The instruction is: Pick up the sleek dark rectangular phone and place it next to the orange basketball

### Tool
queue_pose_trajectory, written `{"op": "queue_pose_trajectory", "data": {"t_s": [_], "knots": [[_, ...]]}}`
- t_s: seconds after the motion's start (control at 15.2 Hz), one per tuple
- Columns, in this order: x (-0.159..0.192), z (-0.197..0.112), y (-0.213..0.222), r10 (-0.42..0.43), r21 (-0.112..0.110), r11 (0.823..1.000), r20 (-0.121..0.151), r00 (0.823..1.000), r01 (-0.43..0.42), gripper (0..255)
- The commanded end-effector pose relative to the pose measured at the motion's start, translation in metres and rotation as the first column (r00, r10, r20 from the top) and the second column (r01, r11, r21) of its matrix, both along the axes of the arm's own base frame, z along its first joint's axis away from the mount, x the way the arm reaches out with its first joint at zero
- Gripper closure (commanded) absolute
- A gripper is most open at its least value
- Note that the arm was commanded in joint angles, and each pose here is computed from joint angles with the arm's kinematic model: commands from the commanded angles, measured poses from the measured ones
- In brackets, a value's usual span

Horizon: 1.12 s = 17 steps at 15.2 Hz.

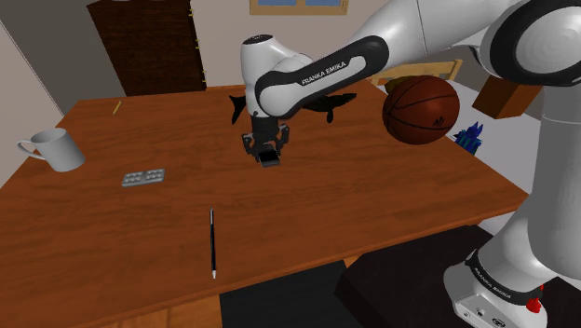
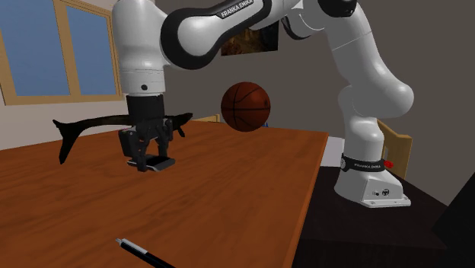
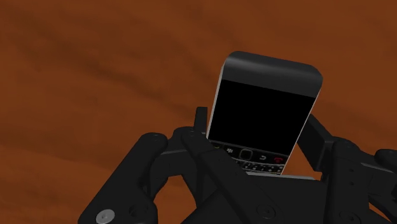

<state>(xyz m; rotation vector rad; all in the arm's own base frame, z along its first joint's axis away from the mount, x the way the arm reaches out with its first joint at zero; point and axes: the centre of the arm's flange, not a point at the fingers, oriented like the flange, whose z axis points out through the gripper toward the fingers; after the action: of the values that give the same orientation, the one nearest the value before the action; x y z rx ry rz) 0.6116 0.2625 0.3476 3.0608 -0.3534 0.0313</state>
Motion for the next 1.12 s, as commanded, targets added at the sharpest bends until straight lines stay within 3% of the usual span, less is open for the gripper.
{"op": "queue_pose_trajectory", "data": {"t_s": [0.0, 1.06], "knots": [[0.000, 0.009, 0.001, 0.000, 0.000, 1.000, 0.000, 1.000, 0.000, 255], [0.000, 0.094, 0.001, 0.000, 0.000, 1.000, 0.000, 1.000, 0.000, 255]]}}
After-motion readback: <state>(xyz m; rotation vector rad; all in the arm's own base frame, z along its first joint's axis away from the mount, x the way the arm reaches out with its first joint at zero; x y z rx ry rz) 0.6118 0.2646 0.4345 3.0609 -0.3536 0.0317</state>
